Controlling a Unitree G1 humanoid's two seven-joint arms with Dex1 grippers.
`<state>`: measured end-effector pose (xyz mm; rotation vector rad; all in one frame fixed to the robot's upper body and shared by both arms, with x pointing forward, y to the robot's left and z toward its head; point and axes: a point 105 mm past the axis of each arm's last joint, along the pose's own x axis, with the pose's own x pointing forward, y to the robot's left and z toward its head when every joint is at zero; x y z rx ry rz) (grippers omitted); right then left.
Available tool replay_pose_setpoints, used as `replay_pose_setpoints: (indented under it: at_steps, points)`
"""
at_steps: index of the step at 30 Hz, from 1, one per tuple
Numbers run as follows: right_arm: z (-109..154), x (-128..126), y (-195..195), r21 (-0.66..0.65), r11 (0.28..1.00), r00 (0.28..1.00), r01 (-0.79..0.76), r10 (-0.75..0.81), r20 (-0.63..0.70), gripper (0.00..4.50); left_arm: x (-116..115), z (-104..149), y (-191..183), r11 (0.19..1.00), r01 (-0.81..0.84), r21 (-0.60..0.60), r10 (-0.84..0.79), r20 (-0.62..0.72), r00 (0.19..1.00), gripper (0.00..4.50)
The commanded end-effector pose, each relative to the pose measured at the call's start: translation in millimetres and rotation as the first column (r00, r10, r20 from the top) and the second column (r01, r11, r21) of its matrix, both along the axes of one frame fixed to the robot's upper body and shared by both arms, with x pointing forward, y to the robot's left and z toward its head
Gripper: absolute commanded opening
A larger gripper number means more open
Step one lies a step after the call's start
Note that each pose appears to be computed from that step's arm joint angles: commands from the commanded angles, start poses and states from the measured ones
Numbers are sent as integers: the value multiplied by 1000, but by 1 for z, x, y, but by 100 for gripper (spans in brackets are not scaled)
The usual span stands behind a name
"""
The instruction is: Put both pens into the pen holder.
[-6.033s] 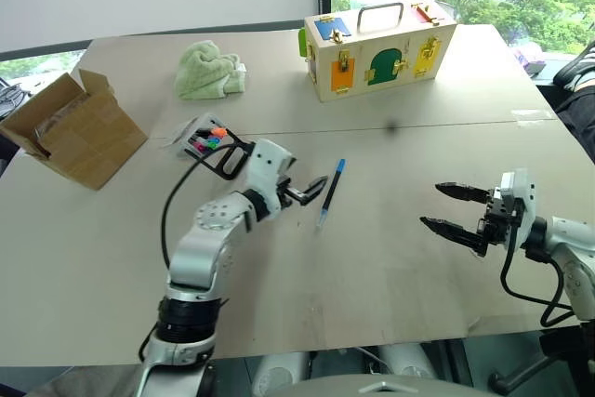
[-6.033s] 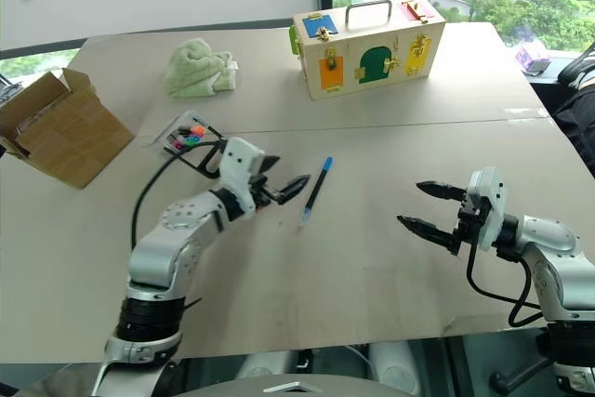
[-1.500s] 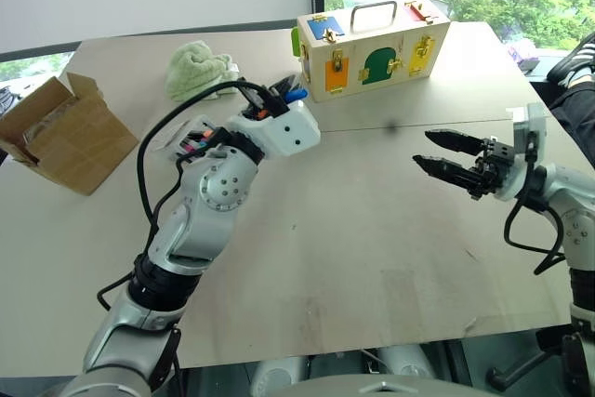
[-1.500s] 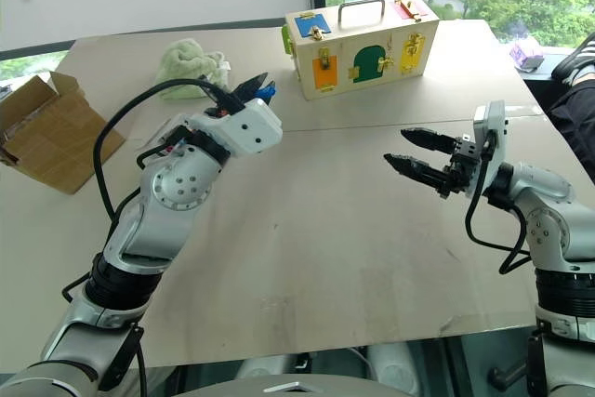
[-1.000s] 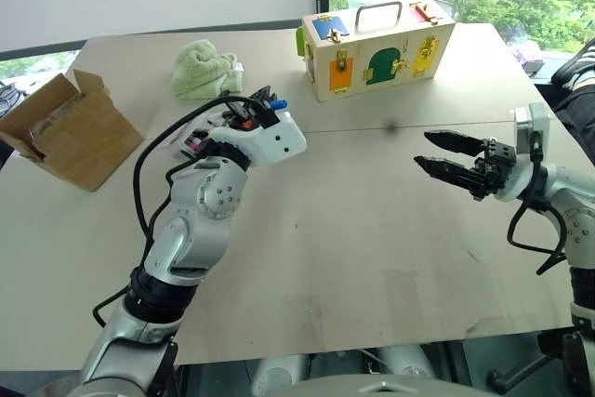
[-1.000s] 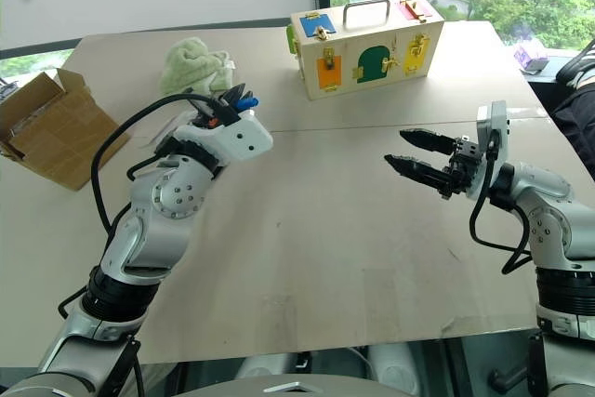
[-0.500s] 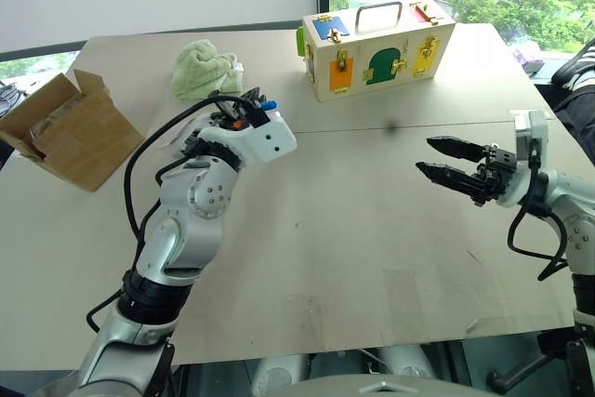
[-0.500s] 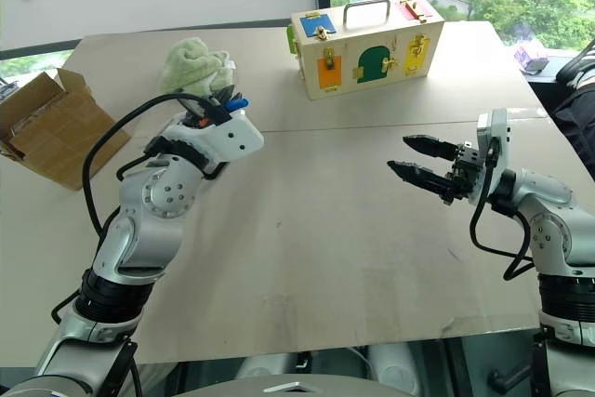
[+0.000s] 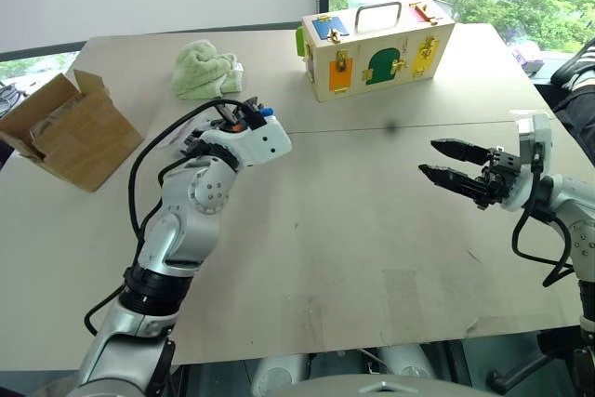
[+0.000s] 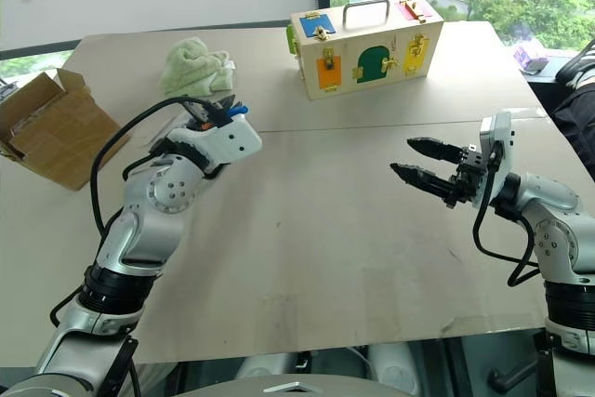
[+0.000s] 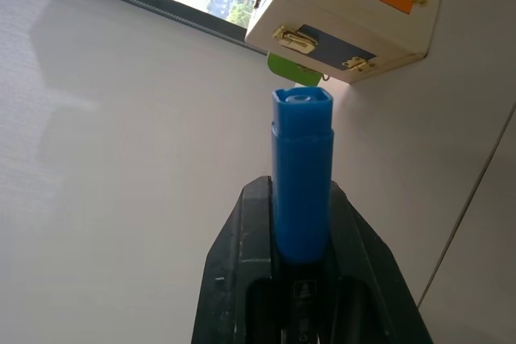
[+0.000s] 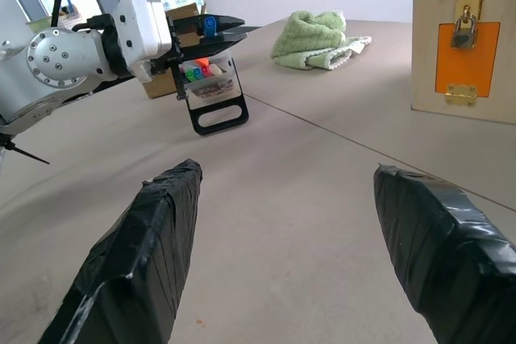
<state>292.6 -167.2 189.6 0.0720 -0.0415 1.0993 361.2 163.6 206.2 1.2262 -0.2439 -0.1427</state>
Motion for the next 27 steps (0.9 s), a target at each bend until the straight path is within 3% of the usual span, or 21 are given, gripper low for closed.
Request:
replay_pose_setpoints:
  at_steps: [1, 14, 16, 19, 24, 27]
  points:
    - [16, -2, 2, 11, 1000, 998, -7, 7, 66, 362, 3, 10, 9, 1000, -2, -19, 3, 36, 999, 0]
    - [17, -5, 1, 19, 1000, 998, 5, -6, 64, 362, 9, 10, 29, 999, -40, -31, 41, 48, 998, 0]
    - [17, -5, 1, 19, 1000, 998, 5, -6, 65, 369, 9, 11, 29, 998, -41, -41, 43, 51, 998, 98]
    - [17, -4, 2, 22, 1000, 998, 0, -1, 66, 369, 8, 13, 34, 997, -59, -41, 61, 61, 996, 207]
    - [18, -5, 2, 22, 1000, 998, -10, 8, 65, 369, 8, 14, 36, 996, -74, -39, 76, 69, 995, 445]
    - [18, -5, 2, 21, 1000, 998, -14, 13, 65, 369, 6, 21, 32, 997, -53, -53, 58, 105, 993, 445]
